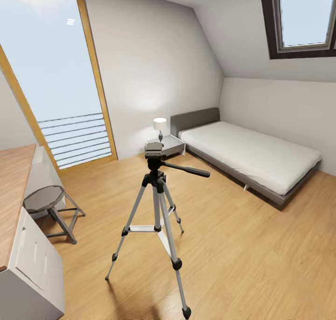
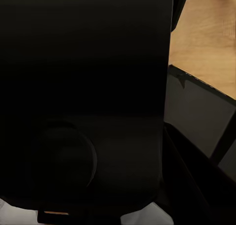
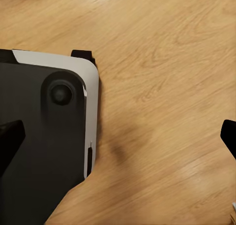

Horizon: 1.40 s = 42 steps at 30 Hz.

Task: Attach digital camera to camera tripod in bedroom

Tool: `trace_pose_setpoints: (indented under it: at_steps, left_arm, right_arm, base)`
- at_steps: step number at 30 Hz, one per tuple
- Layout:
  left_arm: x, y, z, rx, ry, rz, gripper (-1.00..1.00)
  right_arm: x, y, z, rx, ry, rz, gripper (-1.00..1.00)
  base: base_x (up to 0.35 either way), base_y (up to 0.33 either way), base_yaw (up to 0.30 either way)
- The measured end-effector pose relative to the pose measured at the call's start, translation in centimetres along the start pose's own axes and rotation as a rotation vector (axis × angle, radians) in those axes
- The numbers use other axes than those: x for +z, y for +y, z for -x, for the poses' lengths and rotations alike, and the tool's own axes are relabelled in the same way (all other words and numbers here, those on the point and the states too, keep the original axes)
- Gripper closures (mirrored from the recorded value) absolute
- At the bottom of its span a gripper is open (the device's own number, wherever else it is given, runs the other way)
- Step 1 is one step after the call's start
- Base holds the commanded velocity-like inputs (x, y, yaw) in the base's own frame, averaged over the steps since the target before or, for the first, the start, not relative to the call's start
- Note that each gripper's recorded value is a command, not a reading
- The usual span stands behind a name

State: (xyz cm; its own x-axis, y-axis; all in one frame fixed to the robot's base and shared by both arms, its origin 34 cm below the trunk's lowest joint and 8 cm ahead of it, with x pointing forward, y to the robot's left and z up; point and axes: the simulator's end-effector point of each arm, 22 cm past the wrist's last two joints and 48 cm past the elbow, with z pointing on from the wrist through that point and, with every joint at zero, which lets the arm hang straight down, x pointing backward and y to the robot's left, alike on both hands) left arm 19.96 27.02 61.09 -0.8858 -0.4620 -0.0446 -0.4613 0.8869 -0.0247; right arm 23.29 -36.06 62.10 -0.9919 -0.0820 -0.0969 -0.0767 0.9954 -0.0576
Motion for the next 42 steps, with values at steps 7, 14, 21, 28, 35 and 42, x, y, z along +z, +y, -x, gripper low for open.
trace_pose_setpoints:
  at_steps: [7,14,21,28,35,42]
  left_arm:
    - [0.1,0.2,-0.4,0.000,0.010,0.005,1.00]
    - [0.1,0.4,-0.8,0.000,0.021,0.010,1.00]
    - [0.2,0.6,-1.2,0.000,0.030,0.016,1.00]
    - [0.3,0.9,-1.6,0.000,0.040,0.022,1.00]
    - [0.3,1.1,-2.0,0.000,0.050,0.027,1.00]
    - [0.4,1.4,-2.3,-0.002,0.059,0.034,1.00]
  right_arm:
    - [0.1,0.0,-0.4,-0.001,0.011,0.000,-1.00]
    - [0.2,0.1,-0.9,-0.001,0.022,0.001,-1.00]
    - [0.3,0.1,-1.3,-0.002,0.033,0.002,-1.00]
    - [0.3,0.2,-1.7,-0.002,0.043,0.003,-1.00]
    - [0.4,0.1,-2.2,-0.003,0.055,0.003,-1.00]
    - [0.5,0.2,-2.6,-0.004,0.066,0.005,-1.00]
  base:
    - [0.000,0.000,0.000]
    - [0.000,0.000,0.000]
    - [0.000,0.000,0.000]
    - [0.000,0.000,0.000]
    - [0.000,0.000,0.000]
    - [0.000,0.000,0.000]
